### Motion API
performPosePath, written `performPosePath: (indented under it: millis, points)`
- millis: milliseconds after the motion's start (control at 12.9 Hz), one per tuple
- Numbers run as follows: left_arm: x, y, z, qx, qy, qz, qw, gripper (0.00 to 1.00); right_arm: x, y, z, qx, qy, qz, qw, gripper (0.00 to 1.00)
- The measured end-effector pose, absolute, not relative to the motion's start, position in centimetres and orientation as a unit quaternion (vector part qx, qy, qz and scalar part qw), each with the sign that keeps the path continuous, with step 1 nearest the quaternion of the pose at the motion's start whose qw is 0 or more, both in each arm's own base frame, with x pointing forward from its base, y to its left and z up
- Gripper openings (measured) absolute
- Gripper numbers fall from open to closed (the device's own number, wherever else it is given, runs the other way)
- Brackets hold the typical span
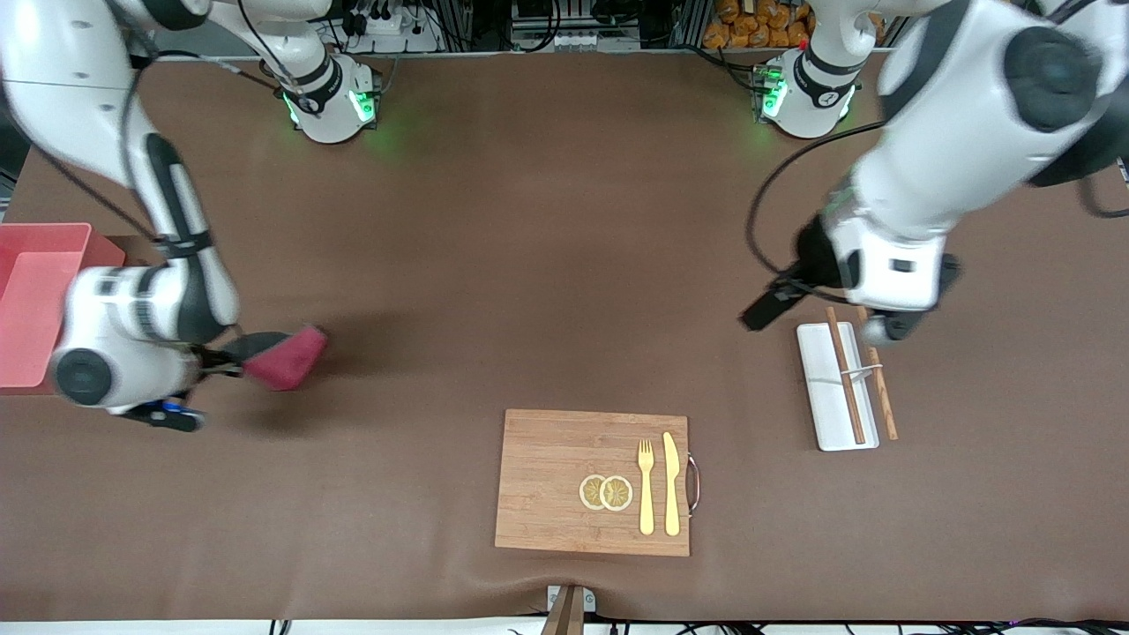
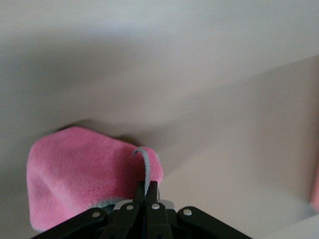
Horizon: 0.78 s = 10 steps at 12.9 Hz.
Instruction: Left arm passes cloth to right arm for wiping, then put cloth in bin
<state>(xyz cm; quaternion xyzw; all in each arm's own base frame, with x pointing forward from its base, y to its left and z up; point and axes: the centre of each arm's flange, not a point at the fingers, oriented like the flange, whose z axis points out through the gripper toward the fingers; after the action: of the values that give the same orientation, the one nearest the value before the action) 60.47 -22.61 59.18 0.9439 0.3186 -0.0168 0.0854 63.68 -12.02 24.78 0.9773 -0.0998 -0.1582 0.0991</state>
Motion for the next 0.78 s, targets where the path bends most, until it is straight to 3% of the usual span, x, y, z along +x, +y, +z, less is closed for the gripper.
performPosePath:
  millis: [388,776]
  points:
    - [60.7,-11.2,60.7,0.979,0.193,-0.035,0.060,1.00,60.6,-25.3,27.4,0.982,-0.025,-0.164,0.086,0.02]
    - [59.7,-5.8,62.6,0.988,0.148,-0.028,0.030,1.00,60.0,-27.8,30.7,0.979,0.005,-0.161,0.128,0.02]
